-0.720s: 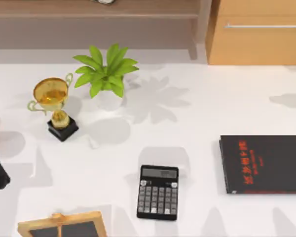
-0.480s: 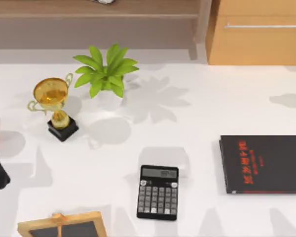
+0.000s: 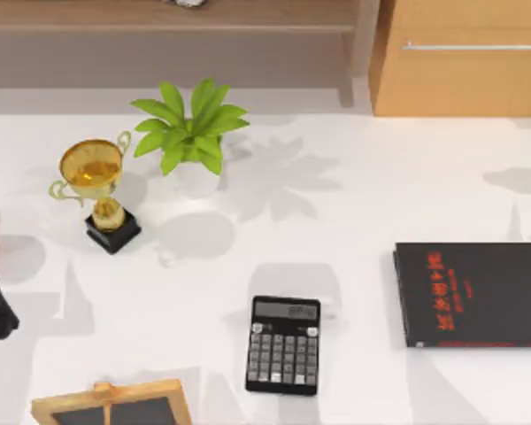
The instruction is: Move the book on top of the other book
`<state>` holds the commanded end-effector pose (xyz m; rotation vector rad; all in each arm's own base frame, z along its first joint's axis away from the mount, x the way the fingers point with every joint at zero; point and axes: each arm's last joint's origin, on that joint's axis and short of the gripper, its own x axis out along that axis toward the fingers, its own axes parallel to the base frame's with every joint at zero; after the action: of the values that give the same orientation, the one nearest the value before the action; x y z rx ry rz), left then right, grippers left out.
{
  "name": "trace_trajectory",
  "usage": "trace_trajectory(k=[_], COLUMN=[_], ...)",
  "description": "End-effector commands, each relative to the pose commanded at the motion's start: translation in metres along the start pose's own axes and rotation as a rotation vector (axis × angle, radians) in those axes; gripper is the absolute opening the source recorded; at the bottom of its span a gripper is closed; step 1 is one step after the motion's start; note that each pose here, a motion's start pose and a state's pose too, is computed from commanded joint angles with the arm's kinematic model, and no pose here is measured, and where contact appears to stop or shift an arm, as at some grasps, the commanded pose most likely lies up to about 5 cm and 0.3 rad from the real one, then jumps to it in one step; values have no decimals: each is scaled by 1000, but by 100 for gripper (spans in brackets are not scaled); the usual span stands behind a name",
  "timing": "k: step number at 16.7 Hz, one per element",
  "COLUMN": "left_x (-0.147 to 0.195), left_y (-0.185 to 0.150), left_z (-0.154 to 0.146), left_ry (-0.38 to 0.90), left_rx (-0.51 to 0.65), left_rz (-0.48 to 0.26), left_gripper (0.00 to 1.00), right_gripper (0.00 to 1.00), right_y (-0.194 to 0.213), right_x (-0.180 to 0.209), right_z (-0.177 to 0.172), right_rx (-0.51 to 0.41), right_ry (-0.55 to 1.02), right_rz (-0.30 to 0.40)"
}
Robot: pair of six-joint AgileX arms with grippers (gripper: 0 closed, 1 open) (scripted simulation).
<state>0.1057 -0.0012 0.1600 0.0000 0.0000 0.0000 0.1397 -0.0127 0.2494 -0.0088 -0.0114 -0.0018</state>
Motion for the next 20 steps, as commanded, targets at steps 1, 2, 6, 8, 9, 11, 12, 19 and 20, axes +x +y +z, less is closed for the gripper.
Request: trace_trajectory(k=[1,2,6,8,9,11,12,19,20], left_x=[0,0,0,0,0,0,0,0,0], left_y=[0,0,0,0,0,0,0,0,0], left_z=[0,0,0,0,0,0,0,0,0], left_ry=[0,0,0,0,0,0,0,0,0], left_rx=[0,0,0,0,0,0,0,0,0], left_rz=[0,0,0,0,0,0,0,0,0], left_gripper=[100,100,100,100,100,100,100,100,100], right_gripper=[100,100,100,100,100,100,100,100,100], right_y=[-3,-5,-20,-30,-36,-48,-54,-113,-124], right_x=[10,20,59,82,94,119,132,226,240], right_z=[9,16,45,55,59,64,65,46,40], right_rx=[1,2,-3,-4,-5,-6,-6,-6,-7], right_ry=[10,19,14,16,16,19,19,30,28], right_rz=[1,1,-3,-7,-8,-7,-5,1,-2])
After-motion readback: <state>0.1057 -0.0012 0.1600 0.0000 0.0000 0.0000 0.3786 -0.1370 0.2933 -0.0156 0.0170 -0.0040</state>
